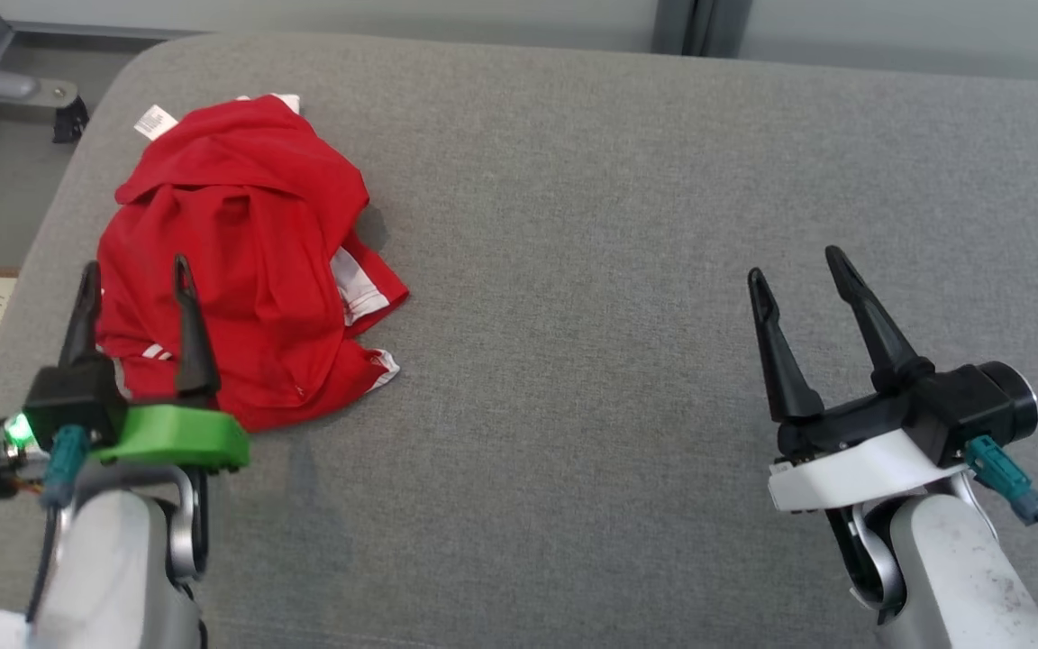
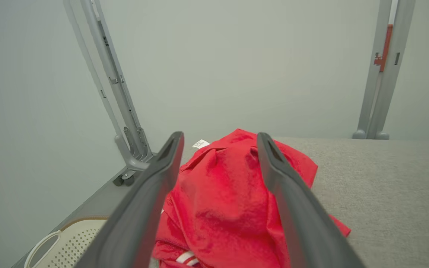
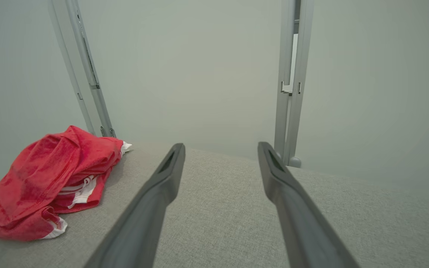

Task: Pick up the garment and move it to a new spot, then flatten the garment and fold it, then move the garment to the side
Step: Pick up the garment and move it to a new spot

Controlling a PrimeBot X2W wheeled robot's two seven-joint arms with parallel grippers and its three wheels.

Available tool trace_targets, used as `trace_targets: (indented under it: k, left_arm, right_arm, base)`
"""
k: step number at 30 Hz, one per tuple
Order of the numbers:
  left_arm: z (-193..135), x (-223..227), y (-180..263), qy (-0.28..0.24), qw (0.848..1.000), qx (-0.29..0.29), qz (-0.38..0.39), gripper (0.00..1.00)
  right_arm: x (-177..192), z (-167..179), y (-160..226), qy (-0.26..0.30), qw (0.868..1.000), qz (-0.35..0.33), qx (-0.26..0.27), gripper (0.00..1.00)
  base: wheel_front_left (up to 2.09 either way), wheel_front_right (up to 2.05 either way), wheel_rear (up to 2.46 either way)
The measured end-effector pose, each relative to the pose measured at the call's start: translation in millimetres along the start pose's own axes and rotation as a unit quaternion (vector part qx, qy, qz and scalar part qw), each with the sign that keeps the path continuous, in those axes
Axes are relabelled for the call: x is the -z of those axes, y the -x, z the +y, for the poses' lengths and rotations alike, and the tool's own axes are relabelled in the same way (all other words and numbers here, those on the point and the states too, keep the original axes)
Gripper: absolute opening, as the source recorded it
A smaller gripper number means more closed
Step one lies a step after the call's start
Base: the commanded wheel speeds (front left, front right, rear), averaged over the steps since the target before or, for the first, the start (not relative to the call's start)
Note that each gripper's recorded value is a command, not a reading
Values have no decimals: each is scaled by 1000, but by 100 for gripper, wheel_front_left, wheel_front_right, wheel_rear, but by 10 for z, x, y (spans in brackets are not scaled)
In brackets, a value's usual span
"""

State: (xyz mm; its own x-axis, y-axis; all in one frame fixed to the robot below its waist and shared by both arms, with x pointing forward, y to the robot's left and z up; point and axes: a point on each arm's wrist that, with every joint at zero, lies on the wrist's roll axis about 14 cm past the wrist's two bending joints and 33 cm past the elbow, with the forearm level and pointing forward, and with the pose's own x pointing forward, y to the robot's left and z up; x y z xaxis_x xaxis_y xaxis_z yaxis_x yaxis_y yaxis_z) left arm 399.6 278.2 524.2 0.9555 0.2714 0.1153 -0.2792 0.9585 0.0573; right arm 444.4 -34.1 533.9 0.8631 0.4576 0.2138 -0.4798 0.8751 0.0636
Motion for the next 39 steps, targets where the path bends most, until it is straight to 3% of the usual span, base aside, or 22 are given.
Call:
trace_targets:
  k: [6,12,17,23,24,25,33,39]
  left_arm:
    - [-63,295,-618,-42,994,52,92,100]
    - [-101,652,-1034,-71,974,77,199,100]
    - [-115,1086,-1076,-92,947,86,296,100]
    - [-147,1325,-1115,-99,933,88,333,100]
    - [-132,1363,-1104,-102,931,87,339,44]
    - [-122,1380,-1102,-103,931,86,339,0]
    - [-75,1039,-1251,-104,958,77,257,0]
    - [-41,445,-1383,-91,983,63,147,0]
  right_arm:
    - [234,-324,-23,7,999,21,30,100]
    - [437,-590,-11,11,998,39,56,100]
    - [565,-715,38,11,996,54,70,100]
    - [647,-783,111,10,994,67,81,100]
    - [655,-787,120,10,994,68,82,100]
    - [660,-790,128,10,994,70,83,100]
    - [582,-752,131,11,995,65,81,100]
    - [452,-645,126,8,996,52,74,100]
  base:
    - [0,0,0]
    - [0,0,0]
    - [0,0,0]
    - [0,0,0]
    - [0,0,0]
    - [0,0,0]
    - [0,0,0]
    - [0,0,0]
